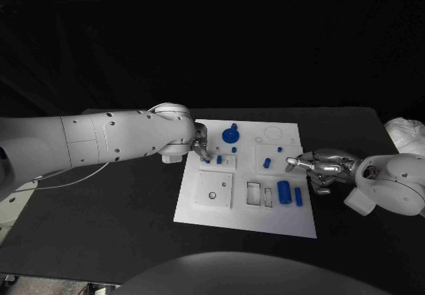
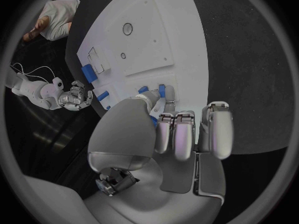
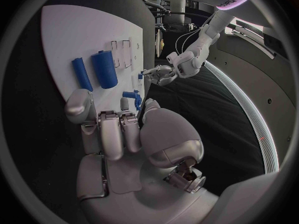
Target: Assemble the parts on the task board
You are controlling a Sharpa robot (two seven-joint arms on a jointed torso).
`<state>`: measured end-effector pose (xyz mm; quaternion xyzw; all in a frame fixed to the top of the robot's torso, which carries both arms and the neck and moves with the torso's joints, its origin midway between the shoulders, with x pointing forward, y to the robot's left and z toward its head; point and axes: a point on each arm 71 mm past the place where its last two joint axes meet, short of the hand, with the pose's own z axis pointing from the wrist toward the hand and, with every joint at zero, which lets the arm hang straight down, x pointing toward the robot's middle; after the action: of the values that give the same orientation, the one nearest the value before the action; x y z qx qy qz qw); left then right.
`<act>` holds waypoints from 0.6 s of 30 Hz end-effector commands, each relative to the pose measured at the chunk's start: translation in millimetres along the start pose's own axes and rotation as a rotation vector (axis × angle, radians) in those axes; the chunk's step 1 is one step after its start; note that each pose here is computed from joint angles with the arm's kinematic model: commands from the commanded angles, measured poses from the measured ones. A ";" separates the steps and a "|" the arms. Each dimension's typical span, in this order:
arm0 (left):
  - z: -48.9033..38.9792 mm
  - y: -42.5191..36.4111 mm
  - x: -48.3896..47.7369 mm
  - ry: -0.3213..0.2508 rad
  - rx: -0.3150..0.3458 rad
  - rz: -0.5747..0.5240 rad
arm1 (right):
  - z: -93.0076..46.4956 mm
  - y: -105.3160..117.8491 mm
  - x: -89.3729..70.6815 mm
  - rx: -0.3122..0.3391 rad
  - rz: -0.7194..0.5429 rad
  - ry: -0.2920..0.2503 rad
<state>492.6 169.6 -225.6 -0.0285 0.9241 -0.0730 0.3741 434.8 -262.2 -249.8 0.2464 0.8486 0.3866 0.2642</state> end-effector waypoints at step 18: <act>5.4 -3.0 5.9 0.038 0.020 0.009 | 1.5 -0.3 2.4 0.001 -0.004 0.022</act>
<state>495.6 168.5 -228.5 -0.0275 0.9249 -0.0754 0.3716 435.1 -261.4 -250.6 0.2461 0.8494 0.3857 0.2630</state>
